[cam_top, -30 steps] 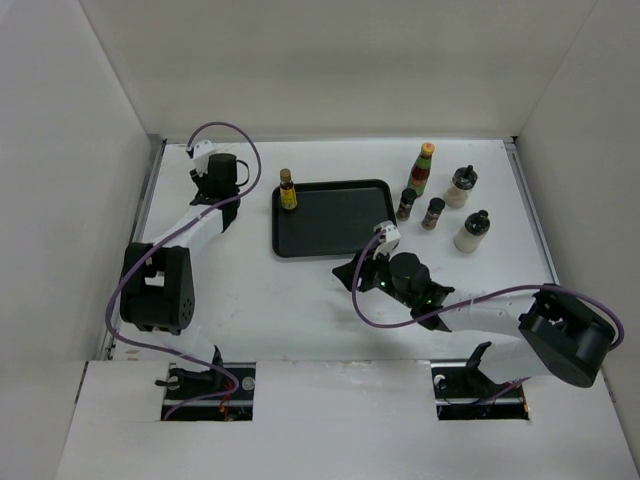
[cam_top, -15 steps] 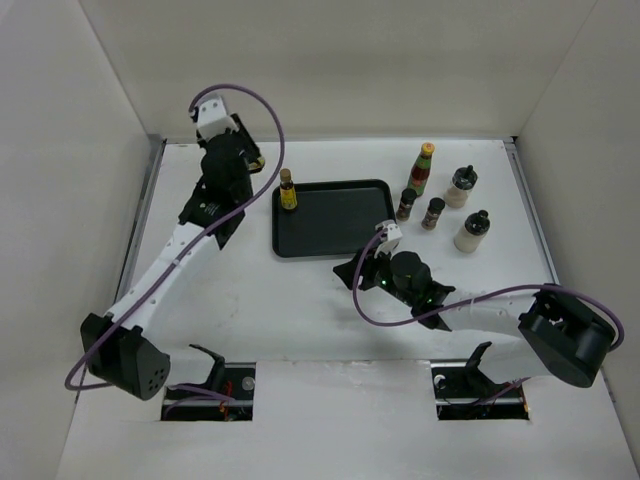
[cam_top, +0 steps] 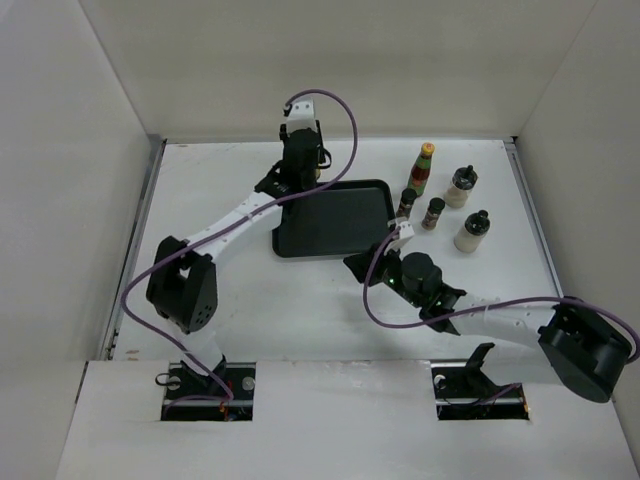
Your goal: Organize the condiment bottles
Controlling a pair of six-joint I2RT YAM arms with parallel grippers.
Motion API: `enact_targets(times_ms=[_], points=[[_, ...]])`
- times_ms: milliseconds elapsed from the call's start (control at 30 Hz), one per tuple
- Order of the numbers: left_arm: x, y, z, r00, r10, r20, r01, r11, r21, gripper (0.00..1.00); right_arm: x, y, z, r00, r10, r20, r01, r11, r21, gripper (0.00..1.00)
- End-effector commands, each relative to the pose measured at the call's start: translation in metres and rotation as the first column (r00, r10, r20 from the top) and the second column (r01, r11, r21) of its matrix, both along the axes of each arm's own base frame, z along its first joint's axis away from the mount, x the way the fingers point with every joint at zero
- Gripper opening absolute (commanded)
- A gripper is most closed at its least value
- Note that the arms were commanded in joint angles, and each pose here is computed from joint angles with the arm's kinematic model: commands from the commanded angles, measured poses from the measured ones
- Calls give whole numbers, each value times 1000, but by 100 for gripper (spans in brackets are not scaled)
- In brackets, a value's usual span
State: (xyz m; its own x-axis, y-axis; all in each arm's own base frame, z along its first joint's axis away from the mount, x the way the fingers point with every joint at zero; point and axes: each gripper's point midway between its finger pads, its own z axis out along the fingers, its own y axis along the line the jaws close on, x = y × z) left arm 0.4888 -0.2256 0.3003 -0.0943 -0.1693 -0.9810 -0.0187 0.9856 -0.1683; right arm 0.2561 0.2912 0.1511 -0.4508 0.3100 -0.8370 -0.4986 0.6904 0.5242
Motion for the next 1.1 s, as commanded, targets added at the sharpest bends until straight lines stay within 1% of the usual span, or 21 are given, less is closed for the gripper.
enact_targets(times_ms=[0, 33, 133, 233, 367, 633, 733, 767, 833, 900, 1000, 1067], points=[[5, -13, 31, 994, -23, 111, 34, 995, -98, 19, 7, -9, 17, 997, -48, 57, 46, 998, 41, 31], [9, -18, 22, 994, -32, 100, 42, 995, -93, 19, 7, -9, 17, 997, -48, 58, 46, 998, 39, 34], [17, -27, -5, 997, -47, 60, 51, 996, -69, 20, 7, -7, 12, 998, -41, 48, 40, 999, 26, 38], [25, -29, -34, 999, -42, 15, 43, 998, -53, 21, 7, -8, 16, 997, -45, 64, 43, 999, 30, 41], [30, -27, -67, 999, -30, -32, 29, 999, -31, 22, 9, -10, 14, 997, -51, 55, 50, 998, 27, 44], [37, -15, -107, 997, -10, -74, 9, 1000, -9, 24, 12, -6, 6, 998, -49, 49, 49, 999, 4, 47], [36, -8, -114, 996, 3, -84, -3, 1000, -1, 28, 12, -3, 3, 998, -42, 37, 42, 999, -1, 48], [35, -6, -116, 997, 6, -83, -6, 1000, -2, 30, 12, -3, 3, 998, -40, 41, 40, 999, -4, 49], [32, -4, -116, 997, 6, -77, -6, 1000, -7, 41, 11, -3, 5, 998, -41, 51, 41, 999, 0, 53], [28, -3, -112, 997, 2, -71, -3, 1000, -8, 56, 11, -2, 2, 998, -37, 42, 37, 999, -5, 55], [21, -4, -92, 999, -13, -37, 12, 999, -33, 78, 12, -2, 3, 998, -40, 47, 41, 999, -8, 61], [13, -8, -71, 999, -32, -6, 32, 998, -48, 87, 12, -2, 3, 998, -40, 51, 40, 999, -7, 63]])
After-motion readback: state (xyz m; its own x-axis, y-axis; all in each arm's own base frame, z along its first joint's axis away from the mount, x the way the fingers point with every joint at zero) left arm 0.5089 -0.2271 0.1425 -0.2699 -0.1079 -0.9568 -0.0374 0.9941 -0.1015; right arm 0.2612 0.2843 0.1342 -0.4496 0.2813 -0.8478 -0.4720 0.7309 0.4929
